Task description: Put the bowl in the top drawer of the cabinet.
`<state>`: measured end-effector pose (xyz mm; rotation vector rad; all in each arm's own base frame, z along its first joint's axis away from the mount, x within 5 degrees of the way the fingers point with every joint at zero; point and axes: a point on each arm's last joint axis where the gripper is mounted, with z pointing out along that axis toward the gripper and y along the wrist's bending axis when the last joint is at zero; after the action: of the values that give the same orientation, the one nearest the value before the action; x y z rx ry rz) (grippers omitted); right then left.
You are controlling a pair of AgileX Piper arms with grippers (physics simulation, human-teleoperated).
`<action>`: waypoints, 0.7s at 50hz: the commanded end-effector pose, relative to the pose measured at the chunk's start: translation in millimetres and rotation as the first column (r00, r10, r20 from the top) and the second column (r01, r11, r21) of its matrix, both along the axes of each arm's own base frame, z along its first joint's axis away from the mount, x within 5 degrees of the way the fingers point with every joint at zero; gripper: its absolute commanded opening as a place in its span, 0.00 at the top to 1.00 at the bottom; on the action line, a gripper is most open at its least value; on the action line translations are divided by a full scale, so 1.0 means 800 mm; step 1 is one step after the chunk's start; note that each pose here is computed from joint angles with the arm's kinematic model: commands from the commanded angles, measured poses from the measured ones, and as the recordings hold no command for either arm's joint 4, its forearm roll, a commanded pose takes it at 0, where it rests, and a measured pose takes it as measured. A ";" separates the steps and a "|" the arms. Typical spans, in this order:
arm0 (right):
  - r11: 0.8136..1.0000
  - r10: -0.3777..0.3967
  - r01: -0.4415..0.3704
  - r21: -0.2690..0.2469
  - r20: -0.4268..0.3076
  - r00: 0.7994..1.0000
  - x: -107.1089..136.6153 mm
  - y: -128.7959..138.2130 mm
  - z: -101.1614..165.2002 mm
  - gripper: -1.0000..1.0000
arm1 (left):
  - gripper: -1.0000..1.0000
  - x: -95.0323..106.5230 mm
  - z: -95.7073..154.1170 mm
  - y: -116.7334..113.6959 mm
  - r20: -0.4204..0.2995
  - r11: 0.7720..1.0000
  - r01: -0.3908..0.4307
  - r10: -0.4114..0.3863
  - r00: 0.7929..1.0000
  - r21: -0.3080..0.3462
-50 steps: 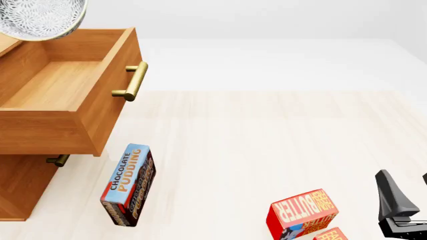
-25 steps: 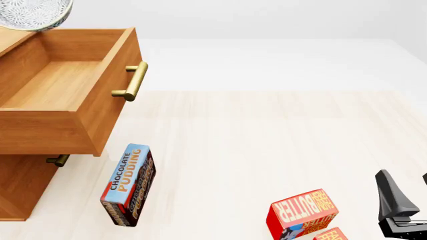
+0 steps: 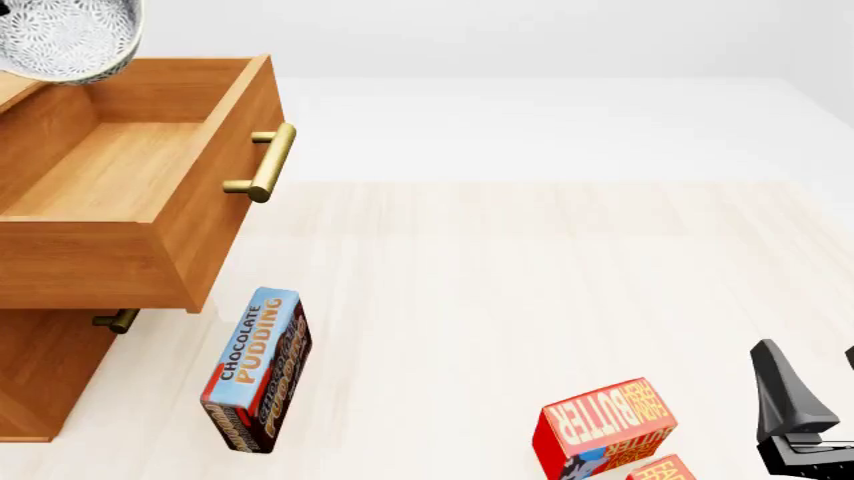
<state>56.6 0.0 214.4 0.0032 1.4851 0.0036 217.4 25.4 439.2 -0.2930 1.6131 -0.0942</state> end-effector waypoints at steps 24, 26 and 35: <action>1.000 0.000 0.000 0.000 0.000 1.000 0.000 0.000 0.000 0.00 | 1.00 0.028 -0.037 0.007 -0.068 1.000 -0.009 0.010 0.998 0.012; 1.000 0.000 0.000 0.000 0.000 1.000 0.000 0.000 0.000 0.00 | 1.00 0.029 -0.038 0.008 -0.071 1.000 -0.012 0.012 0.997 0.011; 1.000 0.000 0.000 0.000 0.000 1.000 0.000 0.000 0.000 0.00 | 1.00 0.034 -0.048 0.011 -0.087 1.000 -0.016 0.017 0.996 0.012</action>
<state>56.6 0.0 214.4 0.0032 1.4851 0.0035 240.3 33.0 407.3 -0.2958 1.6879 -0.0522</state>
